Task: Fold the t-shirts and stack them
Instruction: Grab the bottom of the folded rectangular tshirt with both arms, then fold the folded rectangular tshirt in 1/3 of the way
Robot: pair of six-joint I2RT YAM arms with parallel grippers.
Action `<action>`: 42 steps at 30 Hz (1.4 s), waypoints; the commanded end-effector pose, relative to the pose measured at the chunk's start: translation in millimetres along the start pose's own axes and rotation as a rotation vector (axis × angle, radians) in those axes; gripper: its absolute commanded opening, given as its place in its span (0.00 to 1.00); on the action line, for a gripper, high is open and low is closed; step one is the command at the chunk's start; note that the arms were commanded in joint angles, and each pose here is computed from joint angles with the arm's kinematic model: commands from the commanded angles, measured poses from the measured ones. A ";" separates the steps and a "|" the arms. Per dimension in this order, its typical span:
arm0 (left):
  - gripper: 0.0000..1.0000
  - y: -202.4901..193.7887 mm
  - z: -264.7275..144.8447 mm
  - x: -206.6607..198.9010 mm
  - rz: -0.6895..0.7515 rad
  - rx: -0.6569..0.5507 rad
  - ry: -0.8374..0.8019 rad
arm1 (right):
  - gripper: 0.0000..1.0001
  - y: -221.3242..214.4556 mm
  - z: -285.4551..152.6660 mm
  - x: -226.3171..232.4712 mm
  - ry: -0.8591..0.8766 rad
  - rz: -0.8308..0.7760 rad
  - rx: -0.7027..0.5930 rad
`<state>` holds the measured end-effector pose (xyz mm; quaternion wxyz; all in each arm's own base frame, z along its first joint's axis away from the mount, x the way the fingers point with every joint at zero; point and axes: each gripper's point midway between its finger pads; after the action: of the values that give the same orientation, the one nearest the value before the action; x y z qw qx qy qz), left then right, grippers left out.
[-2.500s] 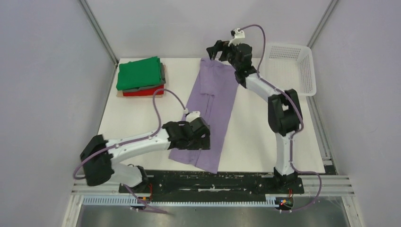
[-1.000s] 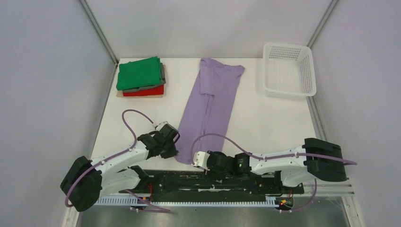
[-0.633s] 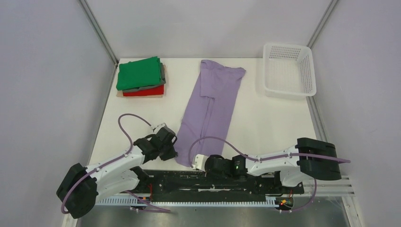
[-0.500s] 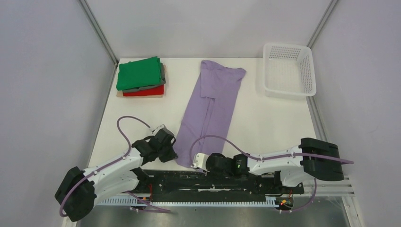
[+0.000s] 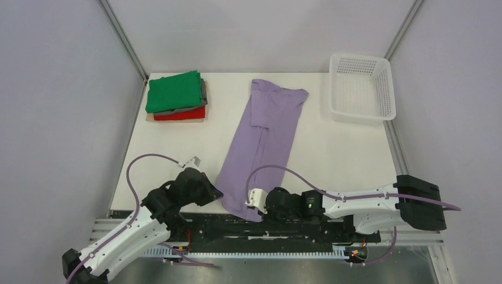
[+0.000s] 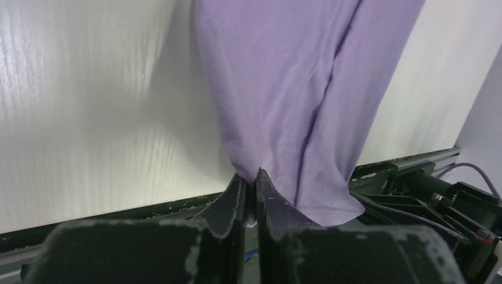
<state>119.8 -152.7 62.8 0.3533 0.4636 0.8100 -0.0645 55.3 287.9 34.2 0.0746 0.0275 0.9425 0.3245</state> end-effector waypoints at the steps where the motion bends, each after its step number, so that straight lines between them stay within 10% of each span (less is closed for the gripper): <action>1: 0.09 21.0 -16.8 -58.5 0.032 -0.059 -0.150 | 0.05 36.4 -11.2 -13.8 -0.003 0.107 -0.138; 21: 0.07 132.7 63.8 -171.1 0.209 -0.260 0.050 | 0.03 -5.9 -44.7 -193.8 -0.601 0.476 -0.058; 42: 0.09 191.1 154.7 -187.2 0.176 -0.067 0.068 | 0.03 -23.0 -30.4 -293.1 -0.687 0.618 -0.010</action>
<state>393.6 -243.1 98.4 0.3284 0.5059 0.7976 0.0126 315.6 215.5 64.1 0.2680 0.4087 0.8256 0.2820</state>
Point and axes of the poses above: each gripper's point midway between its finger pads, its own z axis out along the fingers, its own x axis along the line the jaws close on, y = z × x, and after that the axes turned 10 degrees about -z, right-handed
